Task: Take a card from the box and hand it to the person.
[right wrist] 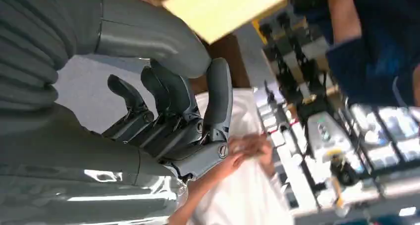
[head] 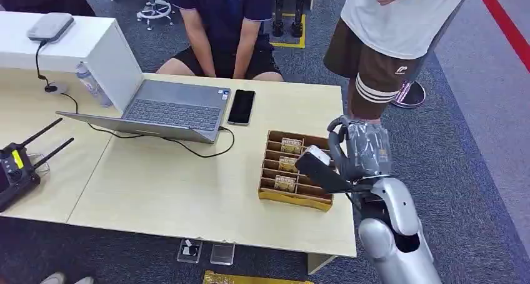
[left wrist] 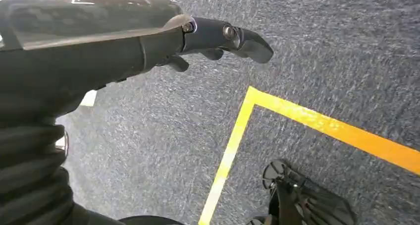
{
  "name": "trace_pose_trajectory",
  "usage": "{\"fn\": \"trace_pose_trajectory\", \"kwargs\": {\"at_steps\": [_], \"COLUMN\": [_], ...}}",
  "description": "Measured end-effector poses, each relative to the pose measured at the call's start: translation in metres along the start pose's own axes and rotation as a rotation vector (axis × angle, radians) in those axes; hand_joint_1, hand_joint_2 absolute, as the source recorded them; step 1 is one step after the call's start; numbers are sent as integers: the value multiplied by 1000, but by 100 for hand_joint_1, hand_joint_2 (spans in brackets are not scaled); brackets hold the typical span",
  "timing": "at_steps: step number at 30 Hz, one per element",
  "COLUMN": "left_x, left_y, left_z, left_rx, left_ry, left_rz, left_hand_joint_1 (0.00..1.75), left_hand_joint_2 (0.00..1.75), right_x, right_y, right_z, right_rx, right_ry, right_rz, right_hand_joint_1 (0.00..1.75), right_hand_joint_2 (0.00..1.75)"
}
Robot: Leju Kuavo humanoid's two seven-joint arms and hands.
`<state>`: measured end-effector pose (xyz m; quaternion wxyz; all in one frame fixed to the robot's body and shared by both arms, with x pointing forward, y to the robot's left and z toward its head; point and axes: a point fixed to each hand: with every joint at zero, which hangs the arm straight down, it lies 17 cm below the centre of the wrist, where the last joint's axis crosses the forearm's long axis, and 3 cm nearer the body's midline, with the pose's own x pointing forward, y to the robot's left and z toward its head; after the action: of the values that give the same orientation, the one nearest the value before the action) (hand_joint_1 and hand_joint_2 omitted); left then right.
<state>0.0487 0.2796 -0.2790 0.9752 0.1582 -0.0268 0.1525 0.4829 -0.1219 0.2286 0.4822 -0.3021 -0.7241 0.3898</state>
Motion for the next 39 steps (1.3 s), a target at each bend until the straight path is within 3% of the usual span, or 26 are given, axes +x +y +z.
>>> {"fn": "trace_pose_trajectory", "kwargs": {"at_steps": [7,12,20,22,23,28,29,30,32,39], "left_x": [1,1,0,1,1,2,2,2,2,1], "left_y": [2,2,2,2,1,3,3,3,2,2], "left_z": [-1,-1,-1,-1,-1,-2,-2,-2,-2,-2], "left_rx": [-2,0,-7,-11,-14,-19,-18,-18,-21,-25], "left_ry": [-5,-1,-1,-4,-5,-7,-7,-7,-6,-5], "left_rz": [-6,-6,-11,-15,-16,-18,-19,-20,-21,-22], "left_hand_joint_1": [0,0,0,0,0,0,0,0,0,0], "left_hand_joint_2": [175,175,175,175,175,175,175,175,175,175], "right_x": [25,30,24,20,18,8,6,3,-1,-11], "right_y": [59,79,93,94,95,102,103,105,108,116], "right_z": [0,0,1,2,3,10,12,14,18,28], "right_rx": [162,221,260,264,266,283,287,290,297,317], "right_ry": [-2,-4,33,45,51,81,86,93,105,126], "right_rz": [91,132,148,149,149,151,151,151,151,155], "right_hand_joint_1": [145,148,143,140,129,127,119,98,91,98], "right_hand_joint_2": [175,175,175,175,175,175,175,175,175,175]}}
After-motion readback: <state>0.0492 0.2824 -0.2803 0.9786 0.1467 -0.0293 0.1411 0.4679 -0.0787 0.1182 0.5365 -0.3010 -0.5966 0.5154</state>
